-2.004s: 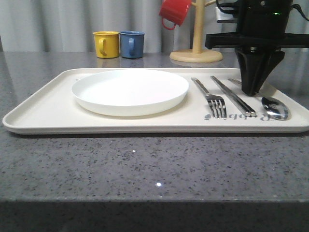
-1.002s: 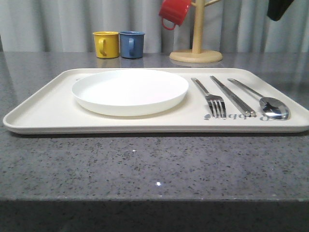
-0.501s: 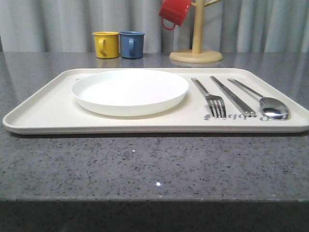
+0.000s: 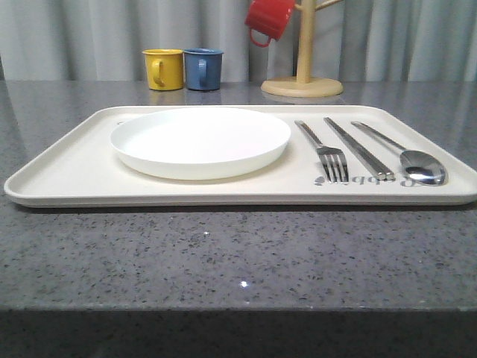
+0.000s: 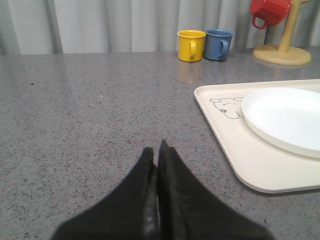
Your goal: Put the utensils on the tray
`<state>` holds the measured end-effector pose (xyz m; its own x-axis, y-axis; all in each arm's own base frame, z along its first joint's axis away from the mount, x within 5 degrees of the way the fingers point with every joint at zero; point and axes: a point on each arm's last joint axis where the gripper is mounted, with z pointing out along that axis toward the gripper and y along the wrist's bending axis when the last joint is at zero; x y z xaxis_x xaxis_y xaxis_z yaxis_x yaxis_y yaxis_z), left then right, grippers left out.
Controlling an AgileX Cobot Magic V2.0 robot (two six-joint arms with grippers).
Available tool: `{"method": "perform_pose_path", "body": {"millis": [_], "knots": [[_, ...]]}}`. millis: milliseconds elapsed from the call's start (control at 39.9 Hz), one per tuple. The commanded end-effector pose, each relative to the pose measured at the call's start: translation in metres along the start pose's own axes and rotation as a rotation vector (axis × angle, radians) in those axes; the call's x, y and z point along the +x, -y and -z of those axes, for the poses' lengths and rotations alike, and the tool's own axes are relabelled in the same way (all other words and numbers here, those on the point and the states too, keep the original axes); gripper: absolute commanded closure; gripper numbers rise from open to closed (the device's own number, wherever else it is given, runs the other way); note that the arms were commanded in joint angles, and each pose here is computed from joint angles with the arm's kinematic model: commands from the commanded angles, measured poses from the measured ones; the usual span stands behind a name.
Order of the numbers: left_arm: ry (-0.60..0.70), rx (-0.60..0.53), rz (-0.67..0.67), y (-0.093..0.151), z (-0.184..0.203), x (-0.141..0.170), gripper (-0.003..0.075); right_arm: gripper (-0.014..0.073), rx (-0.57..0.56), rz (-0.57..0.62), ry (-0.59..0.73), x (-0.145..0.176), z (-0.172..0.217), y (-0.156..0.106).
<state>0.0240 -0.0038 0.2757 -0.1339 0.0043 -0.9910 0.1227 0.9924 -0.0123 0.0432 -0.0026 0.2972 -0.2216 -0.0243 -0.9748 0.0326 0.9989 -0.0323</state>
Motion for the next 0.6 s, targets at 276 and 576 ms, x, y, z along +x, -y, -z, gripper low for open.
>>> {"method": "perform_pose_path", "body": {"millis": [276, 576], "knots": [[0.124, 0.003, 0.016, 0.0005, 0.0071, -0.0147, 0.0738, 0.0657, 0.015, 0.02, 0.142, -0.0069, 0.008, 0.0009], [0.125, 0.003, 0.016, 0.0005, 0.0071, -0.0148, 0.0738, 0.0657, 0.015, 0.02, 0.142, -0.0069, 0.008, 0.0009]]}}
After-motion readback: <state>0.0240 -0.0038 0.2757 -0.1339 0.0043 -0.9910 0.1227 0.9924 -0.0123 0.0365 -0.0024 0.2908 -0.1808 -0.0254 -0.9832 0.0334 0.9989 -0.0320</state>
